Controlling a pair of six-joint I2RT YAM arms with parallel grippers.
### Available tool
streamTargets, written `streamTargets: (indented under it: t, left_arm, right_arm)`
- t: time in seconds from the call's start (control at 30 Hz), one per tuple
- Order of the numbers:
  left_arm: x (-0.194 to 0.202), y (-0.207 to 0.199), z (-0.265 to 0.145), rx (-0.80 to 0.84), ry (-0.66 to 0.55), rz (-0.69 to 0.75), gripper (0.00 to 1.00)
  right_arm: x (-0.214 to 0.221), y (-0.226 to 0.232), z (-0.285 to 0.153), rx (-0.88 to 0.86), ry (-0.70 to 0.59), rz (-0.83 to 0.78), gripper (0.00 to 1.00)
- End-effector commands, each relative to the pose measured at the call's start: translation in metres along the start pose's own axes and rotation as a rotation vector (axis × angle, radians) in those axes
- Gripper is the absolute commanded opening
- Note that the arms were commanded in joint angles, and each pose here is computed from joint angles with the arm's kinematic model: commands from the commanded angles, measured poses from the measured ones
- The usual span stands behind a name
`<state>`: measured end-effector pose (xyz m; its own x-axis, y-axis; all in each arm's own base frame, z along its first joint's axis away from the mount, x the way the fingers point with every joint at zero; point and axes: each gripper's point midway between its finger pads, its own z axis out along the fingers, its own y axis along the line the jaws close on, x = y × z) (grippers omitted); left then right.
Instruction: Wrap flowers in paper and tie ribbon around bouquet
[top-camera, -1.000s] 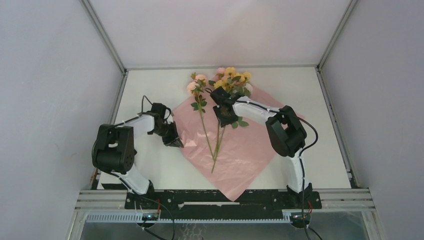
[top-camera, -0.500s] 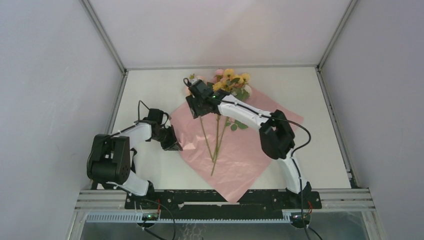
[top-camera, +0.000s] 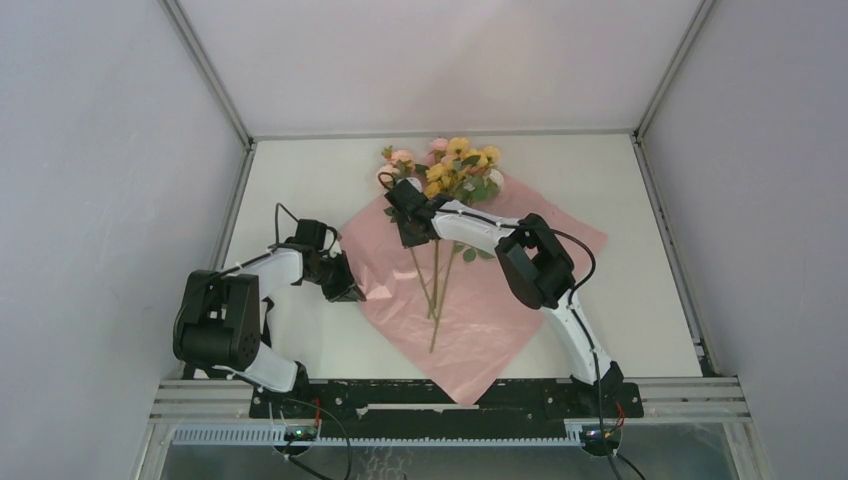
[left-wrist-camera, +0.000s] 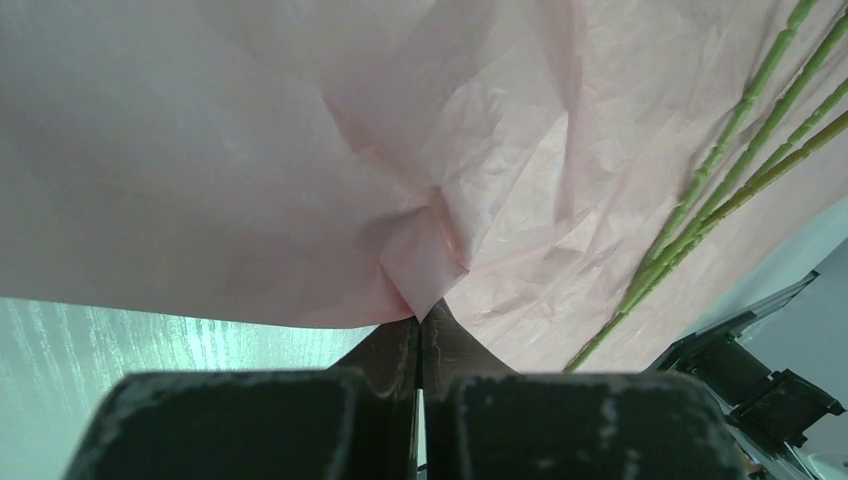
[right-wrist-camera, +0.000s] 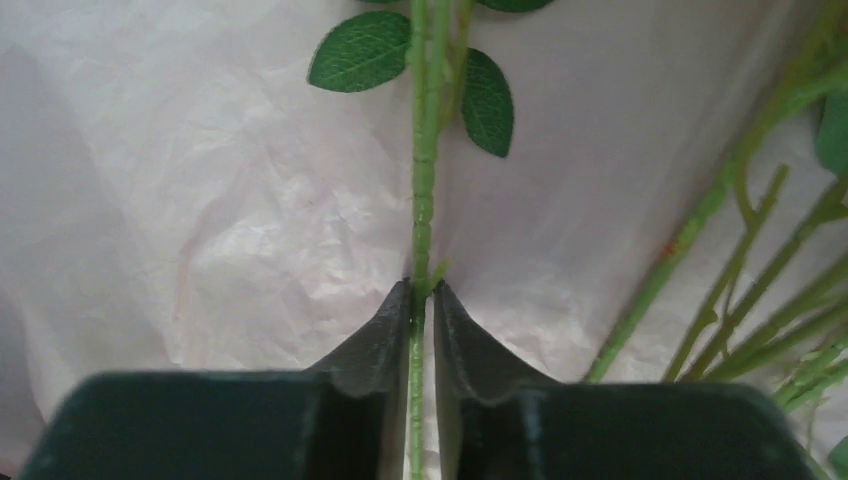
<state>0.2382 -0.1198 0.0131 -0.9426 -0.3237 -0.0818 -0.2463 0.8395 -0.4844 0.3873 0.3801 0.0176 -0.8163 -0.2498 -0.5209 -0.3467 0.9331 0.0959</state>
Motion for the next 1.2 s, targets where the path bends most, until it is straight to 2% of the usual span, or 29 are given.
streamTargets:
  t: [0.0,0.13,0.4,0.47,0.57,0.67,0.73,0.83,1.03,1.1,1.17]
  left_arm:
    - [-0.008,-0.006,-0.006,0.019,-0.052,0.007,0.0]
    - [-0.009,-0.005,-0.007,0.015,-0.06,0.008,0.0]
    - [-0.011,-0.004,-0.007,0.004,-0.061,0.01,0.0]
    - [-0.012,-0.004,-0.008,0.001,-0.068,0.012,0.0]
    - [-0.013,-0.005,-0.01,-0.001,-0.078,0.018,0.0]
    - [-0.015,-0.004,-0.012,-0.004,-0.091,0.021,0.0]
    - [-0.017,-0.003,-0.013,-0.009,-0.102,0.023,0.0]
    - [-0.017,-0.002,-0.013,-0.015,-0.104,0.021,0.0]
    - [-0.02,0.001,-0.014,-0.032,-0.116,0.029,0.0]
    - [-0.021,0.001,-0.015,-0.034,-0.122,0.034,0.0]
    - [-0.022,0.003,-0.017,-0.044,-0.13,0.033,0.0]
  right_arm:
    - [-0.018,-0.02,-0.02,0.015,-0.083,0.161,0.15]
    - [-0.013,-0.041,-0.028,0.034,-0.091,0.246,0.07]
    - [-0.015,-0.047,-0.053,0.015,-0.146,0.285,0.04]
    - [-0.016,-0.042,-0.057,-0.01,-0.136,0.27,0.12]
    - [-0.016,-0.028,-0.08,-0.054,-0.136,0.174,0.32]
    - [0.002,-0.007,-0.127,-0.131,-0.153,-0.065,0.51]
    - [0.031,0.013,-0.158,-0.207,-0.157,-0.256,0.57]
    - [0.086,0.033,-0.196,-0.335,-0.159,-0.543,0.61]
    - [0.209,0.054,-0.243,-0.753,-0.228,-1.125,0.63]
    - [0.244,0.048,-0.246,-0.809,-0.248,-1.307,0.66]
    - [0.263,0.04,-0.248,-0.822,-0.243,-1.409,0.66]
